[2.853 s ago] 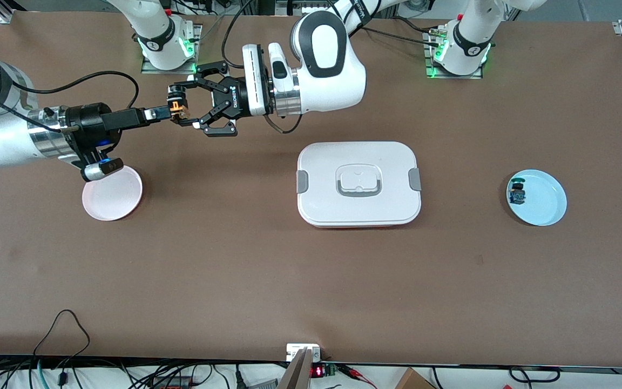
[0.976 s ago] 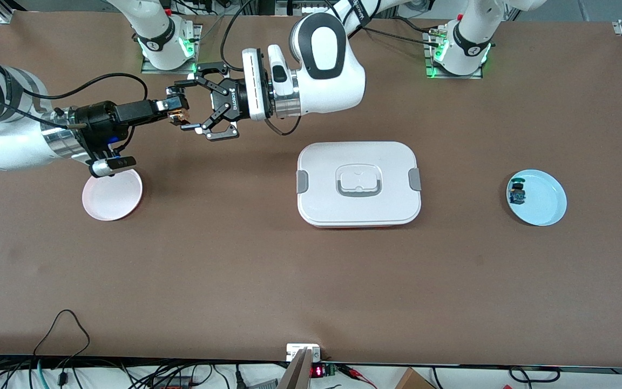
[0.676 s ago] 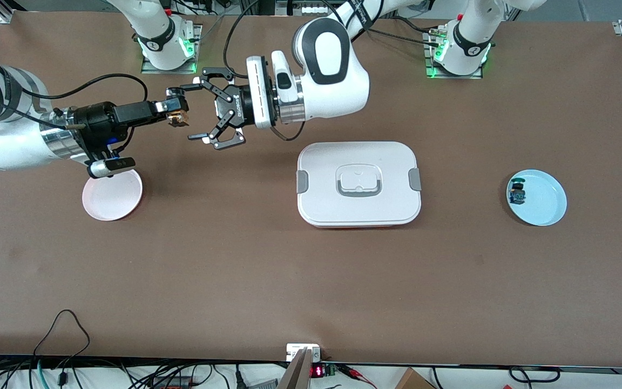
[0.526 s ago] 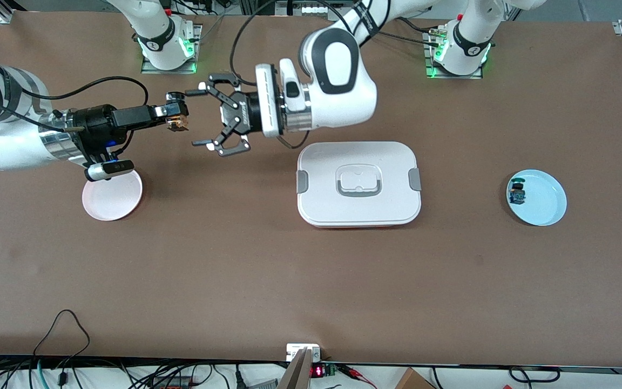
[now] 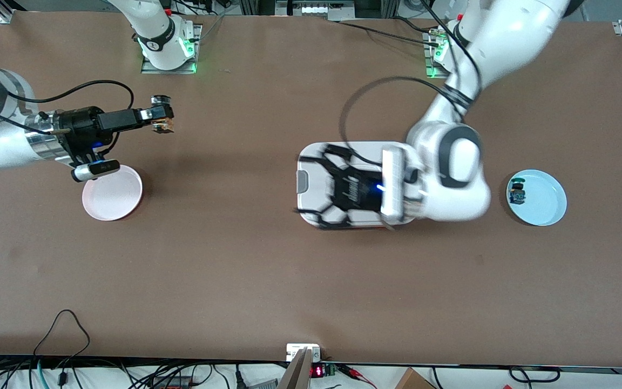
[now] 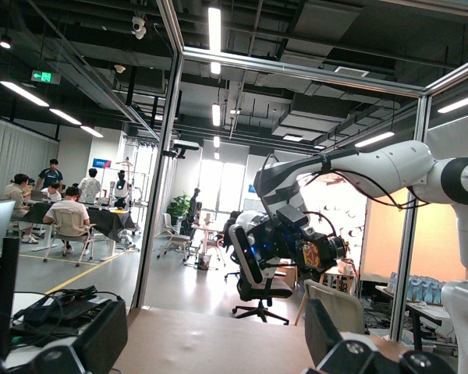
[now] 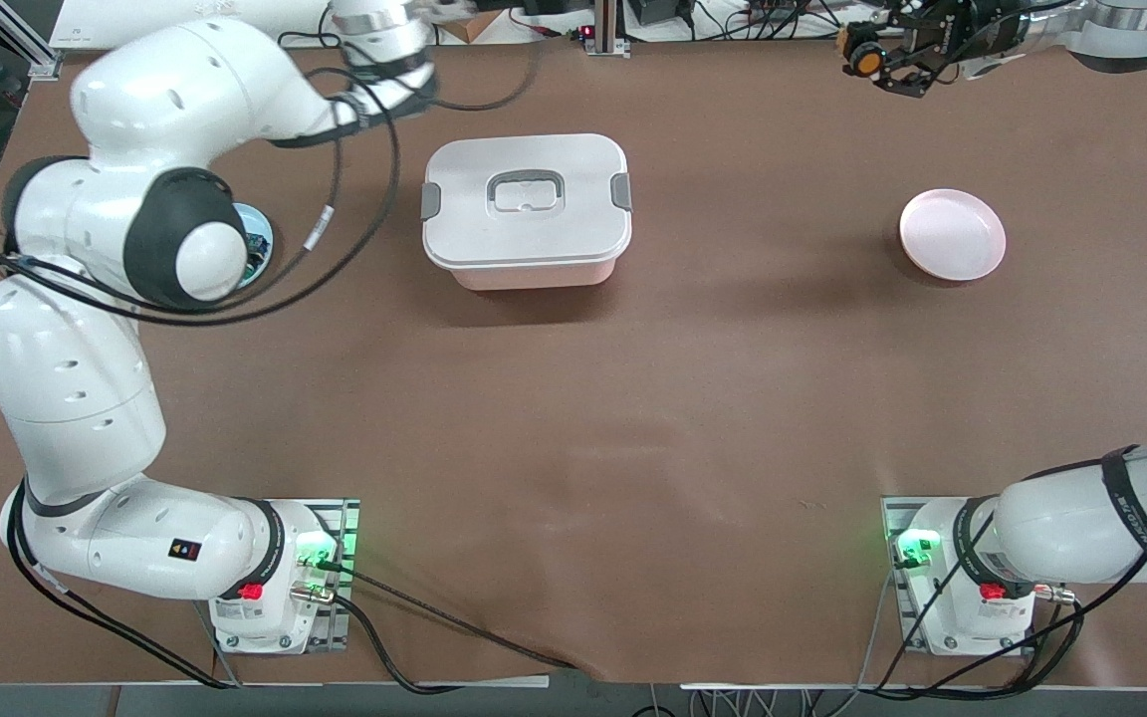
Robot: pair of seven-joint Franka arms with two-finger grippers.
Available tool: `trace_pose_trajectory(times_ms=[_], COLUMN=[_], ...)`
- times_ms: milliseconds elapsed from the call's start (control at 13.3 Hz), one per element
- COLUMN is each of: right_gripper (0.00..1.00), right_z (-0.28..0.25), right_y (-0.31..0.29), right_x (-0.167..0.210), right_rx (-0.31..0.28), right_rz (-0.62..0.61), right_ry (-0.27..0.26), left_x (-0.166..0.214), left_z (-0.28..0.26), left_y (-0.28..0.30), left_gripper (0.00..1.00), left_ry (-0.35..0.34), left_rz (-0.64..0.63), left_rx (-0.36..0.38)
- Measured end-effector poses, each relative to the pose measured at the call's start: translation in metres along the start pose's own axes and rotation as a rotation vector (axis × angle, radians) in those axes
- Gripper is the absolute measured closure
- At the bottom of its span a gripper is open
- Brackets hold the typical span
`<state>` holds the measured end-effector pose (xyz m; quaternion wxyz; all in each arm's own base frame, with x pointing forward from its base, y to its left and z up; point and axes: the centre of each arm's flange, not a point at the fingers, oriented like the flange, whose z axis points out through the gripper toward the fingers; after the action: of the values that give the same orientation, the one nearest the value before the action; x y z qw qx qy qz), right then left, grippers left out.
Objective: Transfer orange switch to right arm and place
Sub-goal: 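Open the left gripper and withdraw it while the right gripper holds the switch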
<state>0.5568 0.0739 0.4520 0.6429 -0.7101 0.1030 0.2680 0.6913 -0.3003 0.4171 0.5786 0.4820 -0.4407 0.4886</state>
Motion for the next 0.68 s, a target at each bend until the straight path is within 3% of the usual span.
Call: trace_pose_trajectory(times_ms=[375, 526, 676], right_gripper=[0.59, 0.59, 0.59], right_z=[-0.024, -0.031, -0.047], right_y=[0.034, 0.046, 0.058], right_x=[-0.008, -0.013, -0.015], right_rx=[-0.243, -0.381, -0.530], right_rz=[-0.099, -0.140, -0.225], right_ry=[-0.009, -0.026, -0.029], left_x=[0.000, 0.004, 0.018], left_z=[-0.182, -0.256, -0.329], left_y=[-0.019, -0.016, -0.011], left_gripper=[0.00, 0.00, 0.00], left_ry=[-0.263, -0.402, -0.496], left_rz=[0.060, 0.072, 0.083], left_rx=[-0.024, -0.011, 0.052])
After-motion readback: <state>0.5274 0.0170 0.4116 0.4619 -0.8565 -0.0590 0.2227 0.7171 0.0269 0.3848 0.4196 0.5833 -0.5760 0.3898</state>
